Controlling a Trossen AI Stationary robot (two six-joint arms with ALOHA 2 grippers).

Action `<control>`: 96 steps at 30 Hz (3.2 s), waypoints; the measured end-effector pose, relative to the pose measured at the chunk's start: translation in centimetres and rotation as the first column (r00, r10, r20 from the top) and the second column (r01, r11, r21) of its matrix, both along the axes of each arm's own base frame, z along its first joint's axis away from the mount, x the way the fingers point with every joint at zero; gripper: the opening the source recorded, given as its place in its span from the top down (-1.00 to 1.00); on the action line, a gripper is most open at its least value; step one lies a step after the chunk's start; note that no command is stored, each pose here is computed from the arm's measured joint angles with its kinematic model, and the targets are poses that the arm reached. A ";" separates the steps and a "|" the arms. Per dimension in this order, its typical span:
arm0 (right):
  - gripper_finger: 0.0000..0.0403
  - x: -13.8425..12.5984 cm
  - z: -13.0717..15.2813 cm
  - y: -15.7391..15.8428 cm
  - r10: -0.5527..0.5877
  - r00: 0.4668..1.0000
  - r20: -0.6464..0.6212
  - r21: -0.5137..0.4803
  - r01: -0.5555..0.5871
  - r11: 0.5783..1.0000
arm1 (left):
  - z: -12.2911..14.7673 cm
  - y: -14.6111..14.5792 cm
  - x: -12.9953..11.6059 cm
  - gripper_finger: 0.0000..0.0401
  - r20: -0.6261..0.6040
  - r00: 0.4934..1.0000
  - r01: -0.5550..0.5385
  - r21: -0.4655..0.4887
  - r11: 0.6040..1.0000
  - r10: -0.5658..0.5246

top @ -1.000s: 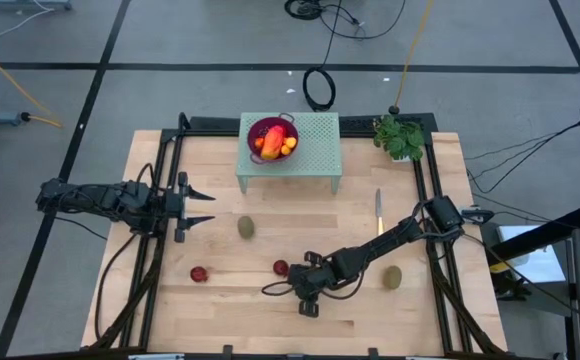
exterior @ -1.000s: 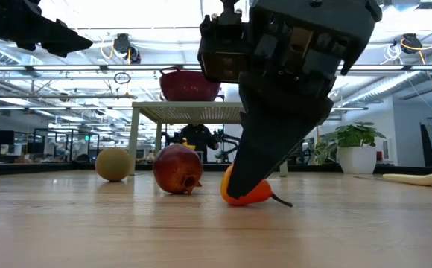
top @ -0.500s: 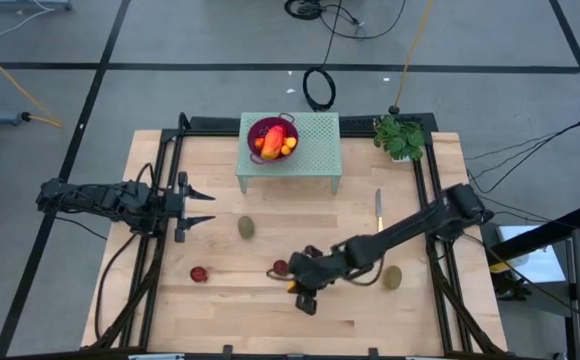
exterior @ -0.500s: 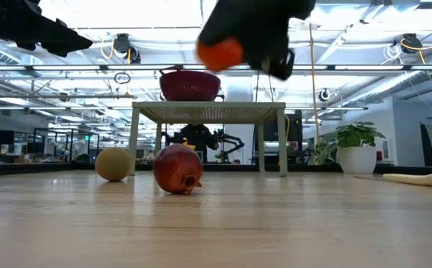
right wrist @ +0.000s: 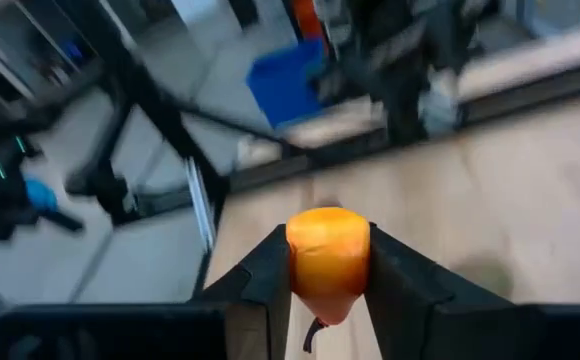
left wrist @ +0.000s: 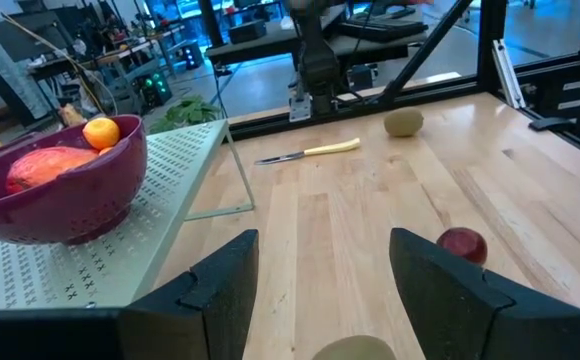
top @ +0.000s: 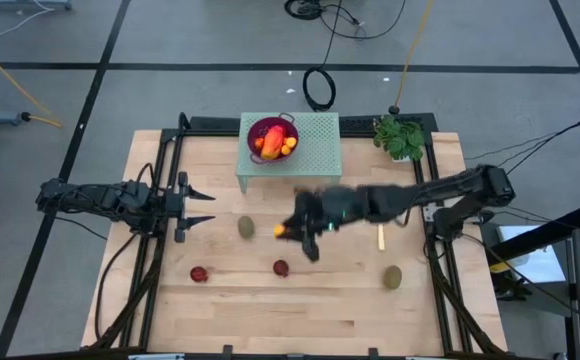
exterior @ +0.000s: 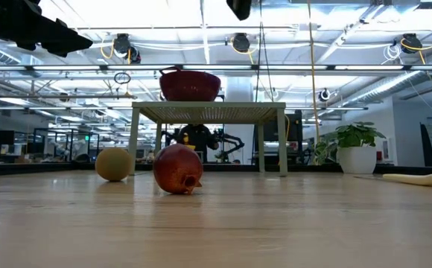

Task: Pick & Place Fruit
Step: Put the pear into the violet strainer bowl on the shelf

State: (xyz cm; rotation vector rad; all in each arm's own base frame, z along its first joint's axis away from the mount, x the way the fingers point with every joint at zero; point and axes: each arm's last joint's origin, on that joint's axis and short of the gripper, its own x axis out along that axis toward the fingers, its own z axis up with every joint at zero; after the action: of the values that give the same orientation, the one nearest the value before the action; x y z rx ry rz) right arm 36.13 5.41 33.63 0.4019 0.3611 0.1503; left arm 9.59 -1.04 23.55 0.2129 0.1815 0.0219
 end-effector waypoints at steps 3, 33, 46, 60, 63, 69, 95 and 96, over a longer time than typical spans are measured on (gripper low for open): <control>0.54 0.3 0.9 -3.0 0.006 0.997 0.077 0.017 -0.008 1.000 | 0.0 0.0 0.0 -0.13 0.000 1.000 0.000 0.000 1.000 0.000; 0.54 -0.7 3.1 -13.2 0.433 0.846 0.310 -0.849 0.041 0.527 | 0.0 0.0 0.0 -0.13 0.001 1.000 0.000 0.000 1.000 0.000; 0.54 -1.3 3.4 -16.0 0.127 0.920 0.371 -0.528 0.096 0.844 | 0.0 0.0 0.0 -0.13 0.002 1.000 0.000 0.000 1.000 0.000; 0.54 -0.3 2.3 -20.7 -0.052 0.971 0.235 -0.402 0.146 0.904 | 0.0 0.0 0.0 -0.13 0.005 1.000 0.000 -0.001 1.000 0.000; 0.54 0.1 1.6 -21.6 -0.057 0.973 0.223 -0.423 0.149 0.894 | 0.1 0.0 0.0 -0.13 0.006 1.000 -0.001 -0.002 1.000 0.001; 0.54 0.7 -0.2 -22.9 -0.064 0.982 0.175 -0.449 0.138 0.883 | 0.3 0.0 0.1 -0.13 0.032 0.999 -0.002 -0.005 1.000 0.002; 0.41 1.3 -2.9 -23.4 -0.053 0.998 0.046 -0.456 0.068 0.887 | 0.5 0.0 0.1 -0.13 0.048 0.999 -0.002 -0.008 1.000 0.003; 0.39 1.3 -3.0 -23.4 -0.053 0.998 0.044 -0.456 0.067 0.888 | 0.5 0.0 0.1 -0.13 0.048 0.999 -0.002 -0.008 1.000 0.003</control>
State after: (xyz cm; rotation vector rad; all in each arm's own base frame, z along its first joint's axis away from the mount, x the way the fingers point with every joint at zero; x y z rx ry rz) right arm 37.44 -18.00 30.66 -0.0580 0.3409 0.0072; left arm 9.66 -1.05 24.01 0.2042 0.1341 0.0286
